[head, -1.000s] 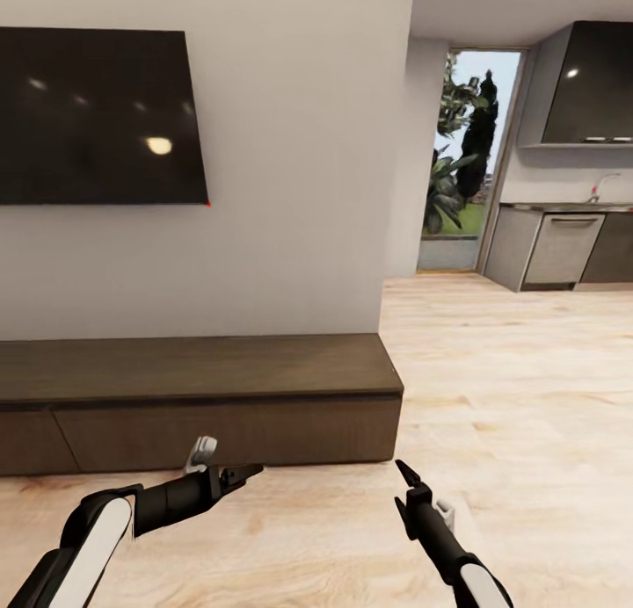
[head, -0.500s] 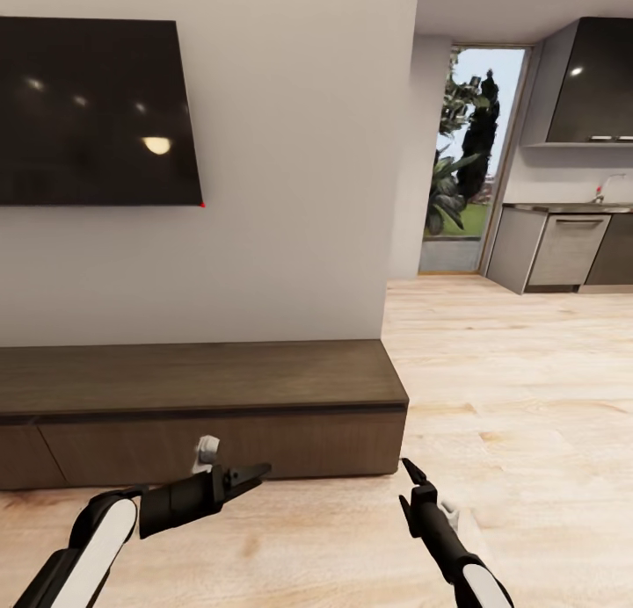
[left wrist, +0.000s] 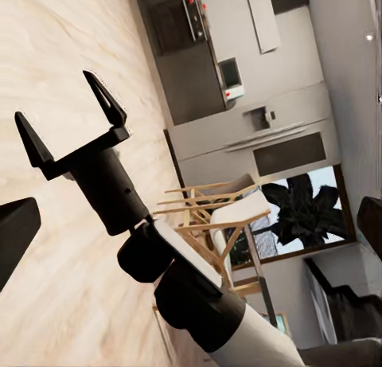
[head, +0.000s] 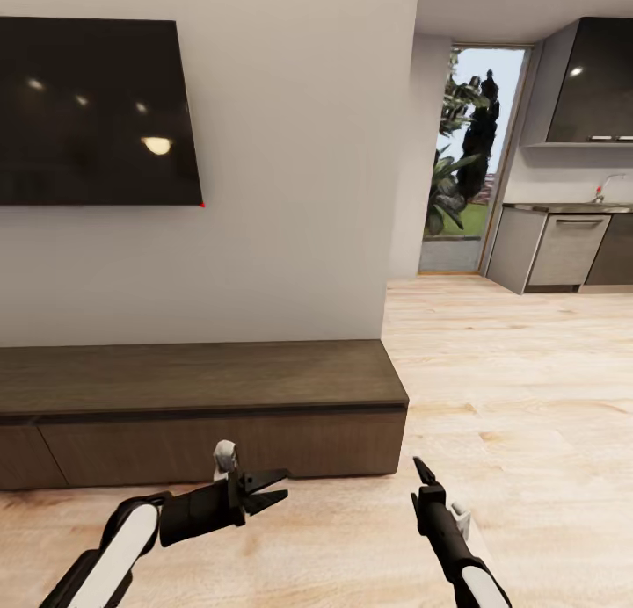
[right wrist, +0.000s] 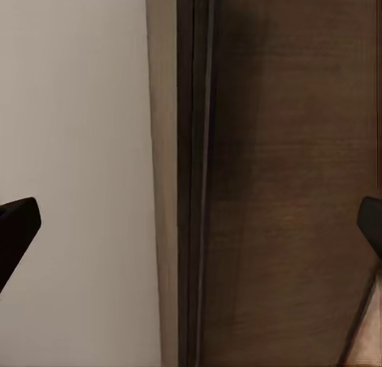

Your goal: Place each of the two pumpkins and all three candles from the living room inside a cabinet in the living room (use any cabinet), then make sure every cabinet is closed, and position the cauldron so it is next to a table in the living room.

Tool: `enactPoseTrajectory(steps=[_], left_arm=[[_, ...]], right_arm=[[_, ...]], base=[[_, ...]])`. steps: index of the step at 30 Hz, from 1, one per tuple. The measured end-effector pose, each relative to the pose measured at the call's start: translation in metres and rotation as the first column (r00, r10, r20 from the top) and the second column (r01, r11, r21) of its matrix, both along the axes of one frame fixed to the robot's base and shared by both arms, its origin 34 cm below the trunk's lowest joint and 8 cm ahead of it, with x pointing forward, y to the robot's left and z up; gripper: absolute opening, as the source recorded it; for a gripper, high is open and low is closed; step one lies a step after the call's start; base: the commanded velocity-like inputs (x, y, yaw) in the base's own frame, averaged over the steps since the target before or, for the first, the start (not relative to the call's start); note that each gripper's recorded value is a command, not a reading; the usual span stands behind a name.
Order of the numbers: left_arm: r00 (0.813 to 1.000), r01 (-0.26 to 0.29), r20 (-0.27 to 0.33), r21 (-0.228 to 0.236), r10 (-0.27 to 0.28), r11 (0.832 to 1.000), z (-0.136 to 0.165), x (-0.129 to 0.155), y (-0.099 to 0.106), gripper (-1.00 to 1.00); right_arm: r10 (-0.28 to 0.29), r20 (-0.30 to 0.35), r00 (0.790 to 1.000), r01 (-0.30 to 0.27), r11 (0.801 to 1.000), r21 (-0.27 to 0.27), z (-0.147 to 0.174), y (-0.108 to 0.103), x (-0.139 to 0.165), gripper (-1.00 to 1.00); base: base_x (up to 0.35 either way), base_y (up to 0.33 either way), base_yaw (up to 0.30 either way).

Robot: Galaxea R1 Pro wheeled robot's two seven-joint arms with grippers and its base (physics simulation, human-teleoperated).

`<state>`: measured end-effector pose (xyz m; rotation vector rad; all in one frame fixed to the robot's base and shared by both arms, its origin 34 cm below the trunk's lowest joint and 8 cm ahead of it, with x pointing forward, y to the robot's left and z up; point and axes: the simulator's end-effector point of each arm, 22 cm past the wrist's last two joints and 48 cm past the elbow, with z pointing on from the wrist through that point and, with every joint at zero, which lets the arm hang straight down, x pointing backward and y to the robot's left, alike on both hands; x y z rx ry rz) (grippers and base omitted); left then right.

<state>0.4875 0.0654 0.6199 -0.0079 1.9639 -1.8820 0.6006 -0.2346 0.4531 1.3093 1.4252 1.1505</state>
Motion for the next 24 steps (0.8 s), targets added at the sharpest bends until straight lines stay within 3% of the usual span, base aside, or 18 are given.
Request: enactPoseTrajectory(steps=[6,24], left_arm=[[1.0,-0.006,-0.008,-0.065,0.005,0.998,0.013,0.001,0.002,1.0],[1.0,0.0,-0.007,-0.058,-0.001,0.998,0.013,-0.001,0.004,1.0]], right_arm=[[0.003,0.015,1.0,-0.003,1.0,0.005,0.0,0.0,-0.001,1.0],[0.003,0.015,1.0,-0.004,1.0,0.009,0.0,0.002,-0.002,1.0]], base=[[0.077,0.0,0.0],[0.125,0.0,0.0]])
